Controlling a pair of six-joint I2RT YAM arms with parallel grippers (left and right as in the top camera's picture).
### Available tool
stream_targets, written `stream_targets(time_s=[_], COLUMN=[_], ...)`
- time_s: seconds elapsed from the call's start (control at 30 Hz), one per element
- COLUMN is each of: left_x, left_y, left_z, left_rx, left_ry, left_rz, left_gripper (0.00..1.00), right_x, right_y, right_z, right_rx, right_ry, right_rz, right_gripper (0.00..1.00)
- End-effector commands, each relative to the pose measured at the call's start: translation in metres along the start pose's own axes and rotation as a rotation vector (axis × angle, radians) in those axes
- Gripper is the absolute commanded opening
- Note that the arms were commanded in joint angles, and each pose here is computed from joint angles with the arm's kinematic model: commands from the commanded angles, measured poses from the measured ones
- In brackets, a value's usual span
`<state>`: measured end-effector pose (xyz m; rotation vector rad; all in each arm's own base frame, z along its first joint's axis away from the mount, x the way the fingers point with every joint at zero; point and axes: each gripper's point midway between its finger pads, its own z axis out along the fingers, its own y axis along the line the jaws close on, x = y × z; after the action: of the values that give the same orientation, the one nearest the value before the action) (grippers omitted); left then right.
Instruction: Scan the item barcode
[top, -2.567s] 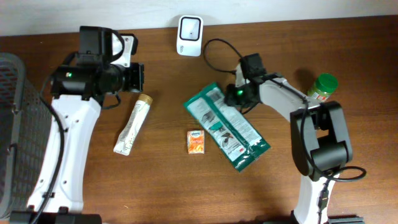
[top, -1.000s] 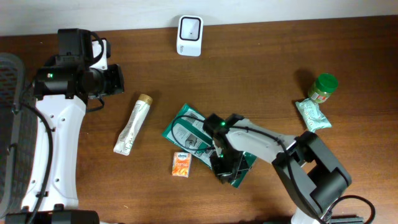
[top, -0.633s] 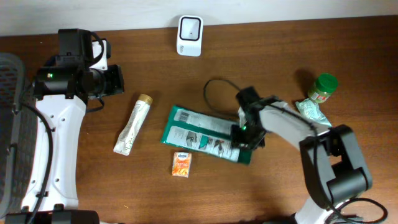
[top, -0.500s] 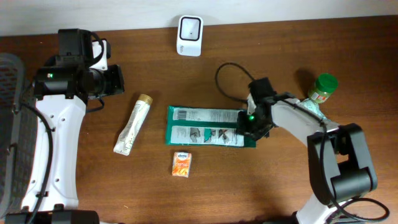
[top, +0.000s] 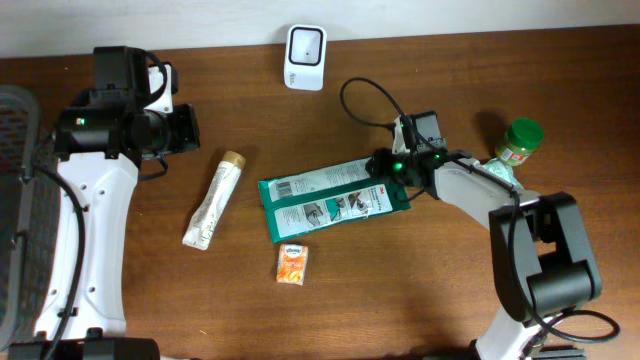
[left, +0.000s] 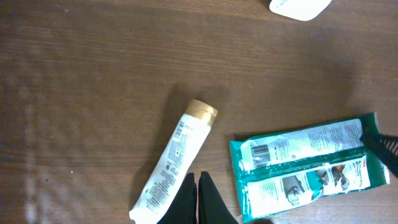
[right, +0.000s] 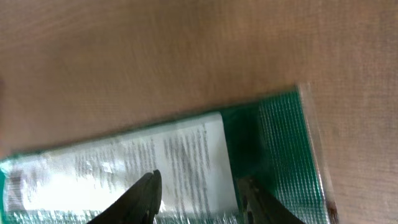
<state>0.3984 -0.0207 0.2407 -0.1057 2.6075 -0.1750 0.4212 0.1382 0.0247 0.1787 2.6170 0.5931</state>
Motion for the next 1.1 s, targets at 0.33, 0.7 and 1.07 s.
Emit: stream_targets(time_s=[0.33,0.7,1.07], left_x=[-0.001,0.0,0.0], left_y=[0.002,0.002,0.002], left_z=[0.0,0.0,0.0], left_rx=[-0.006,-0.005,-0.006], left_ry=[-0.002,0.002,0.002], left_rz=[-0.012,-0.012,-0.012], left_gripper=[0.04,0.06,0.06], right_x=[-0.022,0.087,0.11], right_y=[0.088,0.017,-0.035], right_z=[0.007,-0.051,-0.03], right_rx=[-0.178,0.273,0.429], right_ry=[0.032,0.556,0.538], right_rz=[0.017,-0.073,-0.113], right_gripper=[0.45,0.04,0.04])
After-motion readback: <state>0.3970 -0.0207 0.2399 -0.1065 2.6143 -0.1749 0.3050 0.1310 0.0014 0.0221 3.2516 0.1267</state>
